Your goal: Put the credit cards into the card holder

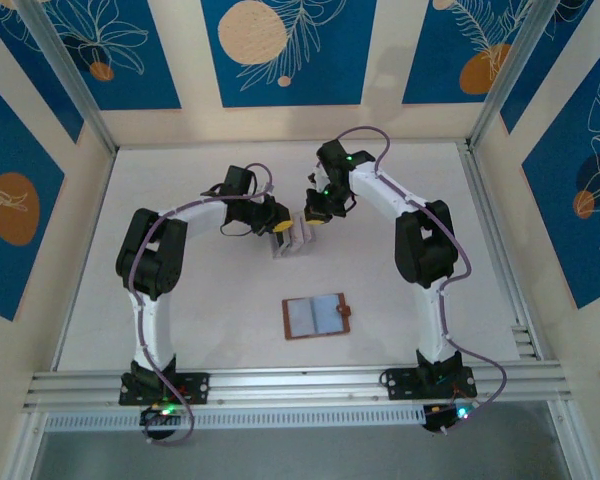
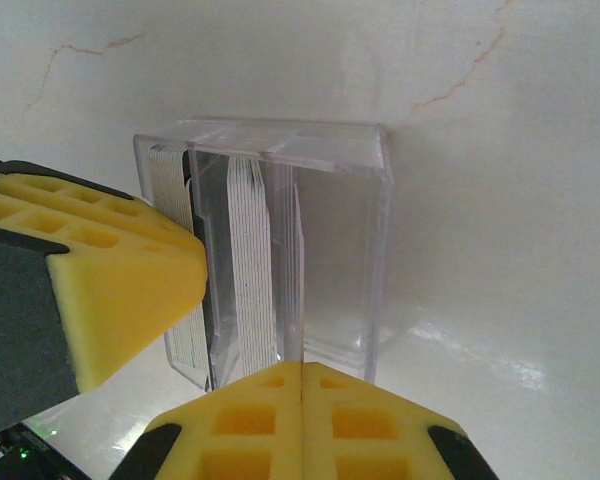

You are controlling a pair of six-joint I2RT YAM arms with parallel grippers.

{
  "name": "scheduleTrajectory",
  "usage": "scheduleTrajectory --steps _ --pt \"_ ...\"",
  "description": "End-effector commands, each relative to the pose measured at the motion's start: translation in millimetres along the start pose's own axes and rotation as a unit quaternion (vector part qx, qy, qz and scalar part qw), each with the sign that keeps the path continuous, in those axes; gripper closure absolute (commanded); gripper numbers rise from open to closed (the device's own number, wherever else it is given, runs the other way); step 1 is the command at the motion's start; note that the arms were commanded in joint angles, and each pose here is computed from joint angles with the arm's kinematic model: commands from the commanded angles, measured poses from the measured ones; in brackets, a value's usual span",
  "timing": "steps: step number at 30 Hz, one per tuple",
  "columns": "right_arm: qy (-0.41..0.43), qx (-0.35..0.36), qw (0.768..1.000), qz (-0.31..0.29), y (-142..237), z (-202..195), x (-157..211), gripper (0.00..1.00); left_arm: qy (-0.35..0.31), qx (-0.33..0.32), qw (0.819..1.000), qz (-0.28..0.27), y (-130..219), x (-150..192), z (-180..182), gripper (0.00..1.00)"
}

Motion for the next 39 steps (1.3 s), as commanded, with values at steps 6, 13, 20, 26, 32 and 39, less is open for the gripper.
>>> scheduleTrajectory --steps 6,13,20,26,32,39 --pt "0.002 -0.005 1.0 0.019 -14 3 -1 1.0 0.003 -0.016 1.0 0.014 -12 5 13 0.85" --pt "-0.003 -0.021 1.0 0.022 -16 3 -1 0.9 0.002 -0.016 1.0 0.015 -12 5 13 0.85" --pt "-0.006 -0.026 0.999 0.025 -18 3 -1 0.86 0.001 -0.015 1.0 0.014 -11 6 13 0.85" --pt "-0.008 -0.034 0.999 0.027 -19 2 -1 0.84 0.001 -0.015 1.0 0.014 -11 5 13 0.85" --pt "-0.007 -0.031 0.999 0.025 -17 2 -1 0.88 0.001 -0.015 1.0 0.014 -10 5 12 0.85" --pt "-0.002 -0.019 1.0 0.011 -4 5 0 1.0 -0.004 -0.002 1.0 0.011 -4 4 4 0.85"
Point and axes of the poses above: each hand's point on the last joint's axis, 136 mm out from that joint toward the fingers, its own y axis back along the fingers, its own z axis along the line the jaws close on, x = y × z, the point moved 9 cm from there along y, back along the fingers, and after that the axes turned 3 degrees about y, right-handed, at the moved point
